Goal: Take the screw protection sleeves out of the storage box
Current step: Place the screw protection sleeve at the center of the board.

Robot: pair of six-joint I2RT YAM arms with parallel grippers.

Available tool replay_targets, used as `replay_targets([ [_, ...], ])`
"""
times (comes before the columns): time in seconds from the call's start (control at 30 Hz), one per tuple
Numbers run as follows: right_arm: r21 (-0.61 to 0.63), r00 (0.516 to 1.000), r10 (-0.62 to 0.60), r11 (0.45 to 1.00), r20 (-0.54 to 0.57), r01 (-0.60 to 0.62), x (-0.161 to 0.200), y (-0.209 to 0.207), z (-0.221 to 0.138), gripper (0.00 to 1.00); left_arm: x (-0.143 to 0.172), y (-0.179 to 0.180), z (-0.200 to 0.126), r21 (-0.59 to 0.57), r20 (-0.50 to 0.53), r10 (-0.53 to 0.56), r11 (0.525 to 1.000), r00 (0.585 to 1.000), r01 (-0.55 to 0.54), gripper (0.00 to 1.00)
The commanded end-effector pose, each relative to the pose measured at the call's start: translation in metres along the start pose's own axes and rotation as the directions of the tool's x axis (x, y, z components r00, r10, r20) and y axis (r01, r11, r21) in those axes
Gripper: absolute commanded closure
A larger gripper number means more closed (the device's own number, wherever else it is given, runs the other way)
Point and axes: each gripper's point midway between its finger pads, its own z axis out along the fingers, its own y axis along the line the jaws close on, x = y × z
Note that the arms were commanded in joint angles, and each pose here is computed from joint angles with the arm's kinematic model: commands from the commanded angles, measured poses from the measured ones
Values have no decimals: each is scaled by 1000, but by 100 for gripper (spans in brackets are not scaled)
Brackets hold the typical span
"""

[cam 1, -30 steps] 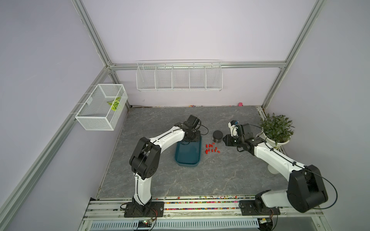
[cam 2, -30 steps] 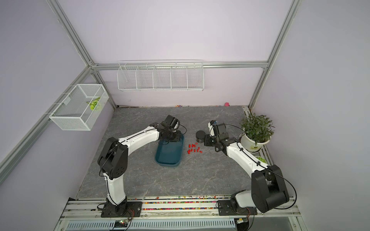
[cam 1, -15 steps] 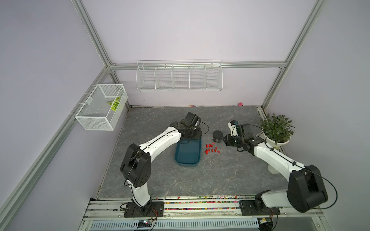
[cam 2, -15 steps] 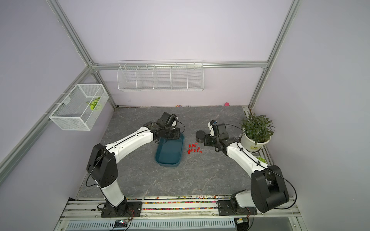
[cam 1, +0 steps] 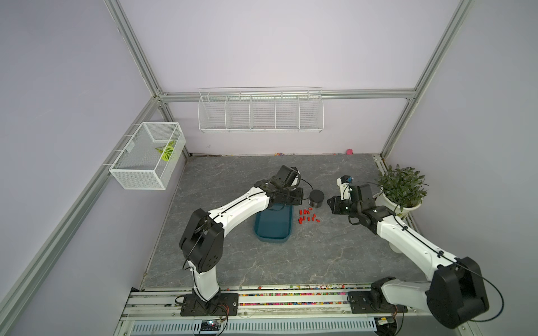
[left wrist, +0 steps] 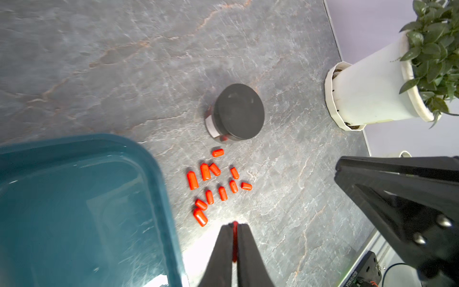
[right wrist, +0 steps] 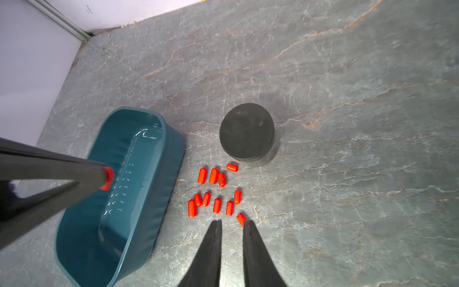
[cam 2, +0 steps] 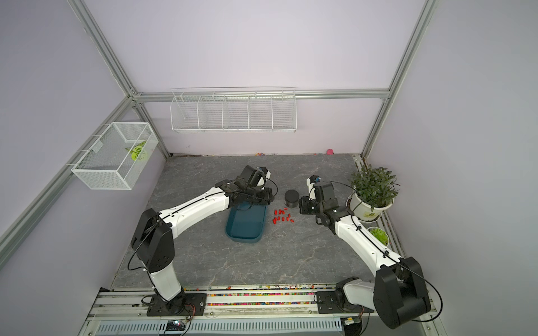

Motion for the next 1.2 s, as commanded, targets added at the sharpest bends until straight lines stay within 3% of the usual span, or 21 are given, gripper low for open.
replay_targets([
  [0.0, 24, 996, -6, 1000, 83, 4, -4, -5, -12, 79, -4, -16, 13, 39, -1, 16, 999, 1000, -16, 88],
  [0.2, 34, 987, -1, 999, 162, -5, -7, -9, -27, 80, -1, -26, 34, 61, -26, 26, 998, 999, -24, 88],
  [0.6, 46, 986, 0, 999, 167, -8, -7, -11, -29, 80, 11, -33, 76, 63, -94, 48, 997, 994, -42, 87],
  [1.17, 54, 987, 9, 998, 162, -18, -7, -13, -27, 80, 26, -31, 112, 56, -145, 71, 996, 987, -64, 86],
])
